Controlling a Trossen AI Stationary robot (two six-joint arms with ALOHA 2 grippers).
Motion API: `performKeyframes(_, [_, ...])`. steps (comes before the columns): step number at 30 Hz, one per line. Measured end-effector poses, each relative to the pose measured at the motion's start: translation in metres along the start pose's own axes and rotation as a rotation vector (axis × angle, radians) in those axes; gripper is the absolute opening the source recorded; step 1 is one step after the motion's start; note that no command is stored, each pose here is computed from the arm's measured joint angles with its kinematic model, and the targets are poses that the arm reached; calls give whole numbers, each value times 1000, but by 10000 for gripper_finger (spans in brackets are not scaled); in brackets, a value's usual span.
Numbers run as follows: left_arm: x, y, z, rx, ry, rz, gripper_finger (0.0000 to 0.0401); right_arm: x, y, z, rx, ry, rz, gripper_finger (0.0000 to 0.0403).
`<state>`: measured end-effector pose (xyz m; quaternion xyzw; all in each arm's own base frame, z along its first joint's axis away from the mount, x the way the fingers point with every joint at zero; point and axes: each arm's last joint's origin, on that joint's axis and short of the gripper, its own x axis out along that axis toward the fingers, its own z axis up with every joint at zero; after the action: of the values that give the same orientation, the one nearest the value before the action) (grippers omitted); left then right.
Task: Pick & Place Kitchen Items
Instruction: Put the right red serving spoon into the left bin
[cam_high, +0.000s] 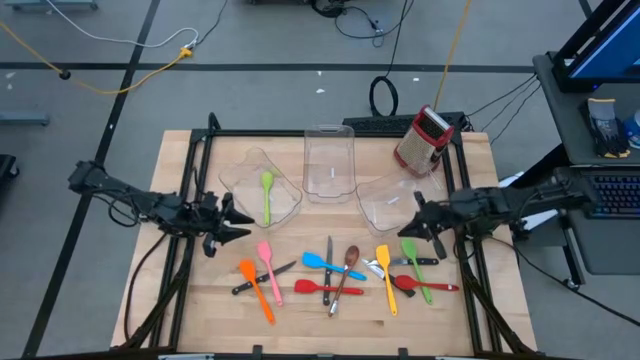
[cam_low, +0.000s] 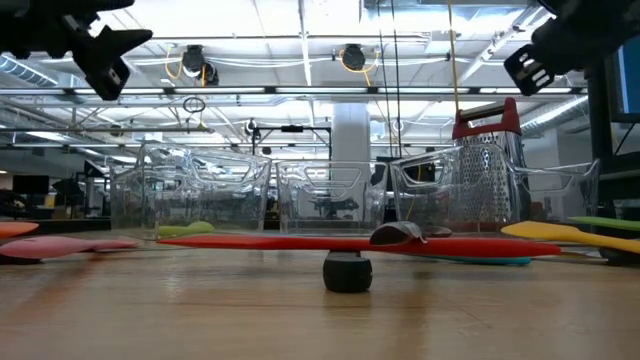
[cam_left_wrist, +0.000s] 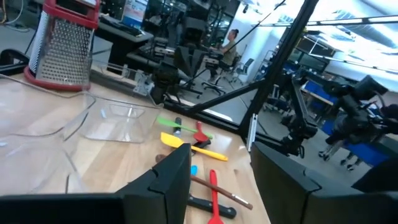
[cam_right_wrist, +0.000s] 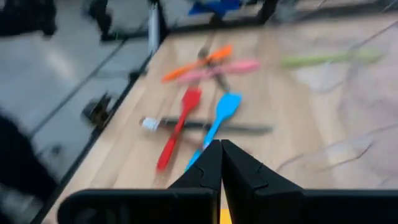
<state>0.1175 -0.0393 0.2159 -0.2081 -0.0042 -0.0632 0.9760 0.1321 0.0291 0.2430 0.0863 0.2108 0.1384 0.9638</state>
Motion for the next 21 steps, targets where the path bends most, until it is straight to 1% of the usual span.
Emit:
performKeyframes(4, [-3,3,-5,-2,-4,-2,173,4,13,6,-10,145,48,0])
performKeyframes(8, [-5,5,-9,3,1,-18,173,10,27,11,-26,236,104,0])
performKeyframes(12, [-6,4,-9,11,10,-52,173,19,39,9,33,303,143,0])
performKeyframes(15, [-6,4,-9,25,12,-53,173,24,48,2,72,367,167,0])
performKeyframes(19, [-6,4,-10,47,14,-56,173,28,59,-9,143,490,191,0])
performKeyframes(21, [-6,3,-10,60,23,-78,173,29,65,-14,172,545,210,0])
